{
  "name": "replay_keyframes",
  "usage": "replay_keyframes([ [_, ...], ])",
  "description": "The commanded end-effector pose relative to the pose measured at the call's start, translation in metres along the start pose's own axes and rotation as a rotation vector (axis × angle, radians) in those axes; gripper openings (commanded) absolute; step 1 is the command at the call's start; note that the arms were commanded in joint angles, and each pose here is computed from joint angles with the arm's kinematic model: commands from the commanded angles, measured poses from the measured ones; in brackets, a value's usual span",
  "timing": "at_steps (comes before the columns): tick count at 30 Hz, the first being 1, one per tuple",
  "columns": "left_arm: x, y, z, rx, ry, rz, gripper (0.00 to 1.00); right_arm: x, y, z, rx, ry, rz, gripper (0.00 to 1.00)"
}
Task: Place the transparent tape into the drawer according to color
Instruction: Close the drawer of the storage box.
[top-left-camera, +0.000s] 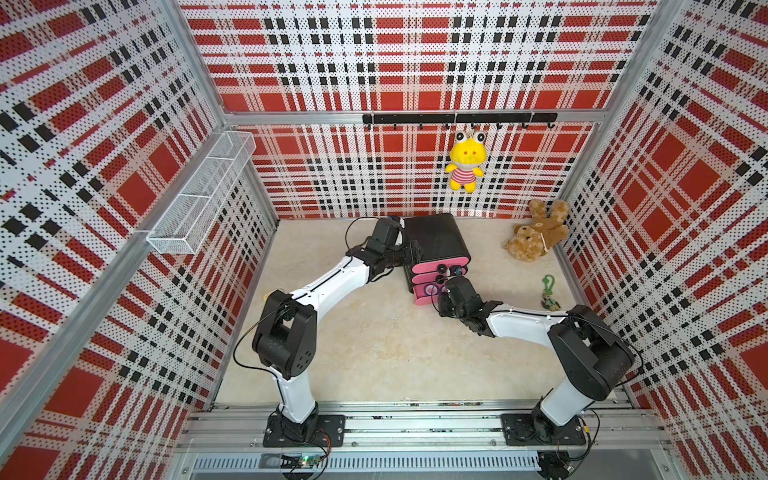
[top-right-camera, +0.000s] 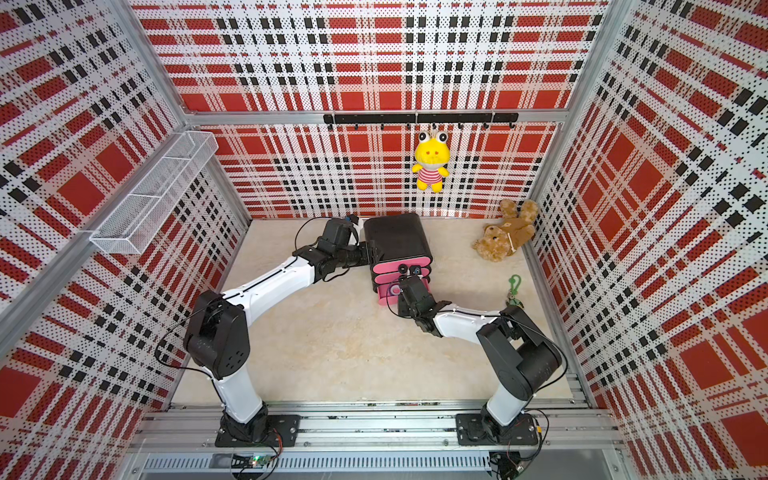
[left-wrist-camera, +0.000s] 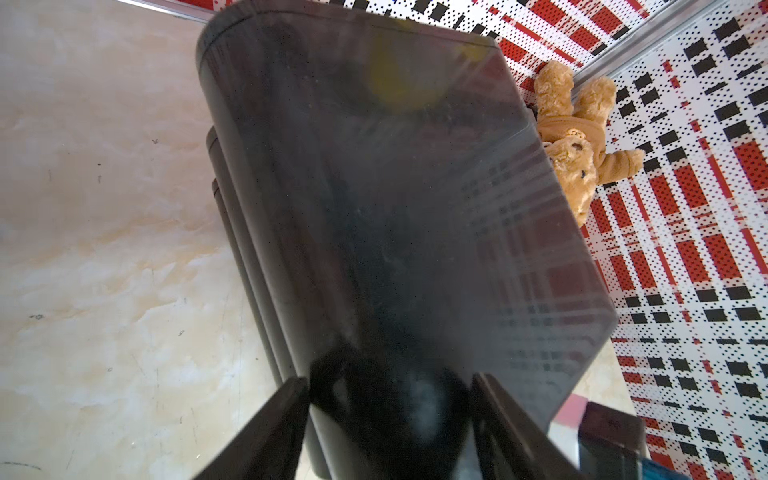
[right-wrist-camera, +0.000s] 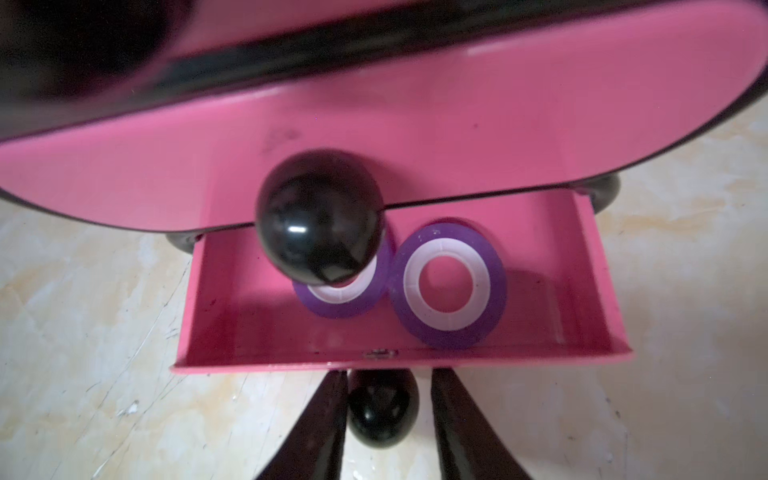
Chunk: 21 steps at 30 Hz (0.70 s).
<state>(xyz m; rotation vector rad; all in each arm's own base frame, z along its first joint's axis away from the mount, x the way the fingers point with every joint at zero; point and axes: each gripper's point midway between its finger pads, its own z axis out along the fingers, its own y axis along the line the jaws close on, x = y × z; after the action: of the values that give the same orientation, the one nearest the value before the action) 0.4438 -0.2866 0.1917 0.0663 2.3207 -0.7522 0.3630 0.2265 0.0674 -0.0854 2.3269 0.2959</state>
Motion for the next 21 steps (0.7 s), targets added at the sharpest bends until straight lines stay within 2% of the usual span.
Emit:
replay_keyframes([
  [1,0.007,0.006,0.007,-0.009,0.038,0.002,0.68,-0.013,0.011,0.006,-0.01,-0.035,-0.023,0.4],
  [21,0.018,0.0,0.014,0.016,0.075,0.011,0.68,-0.021,0.013,0.025,-0.028,-0.12,-0.006,0.46],
])
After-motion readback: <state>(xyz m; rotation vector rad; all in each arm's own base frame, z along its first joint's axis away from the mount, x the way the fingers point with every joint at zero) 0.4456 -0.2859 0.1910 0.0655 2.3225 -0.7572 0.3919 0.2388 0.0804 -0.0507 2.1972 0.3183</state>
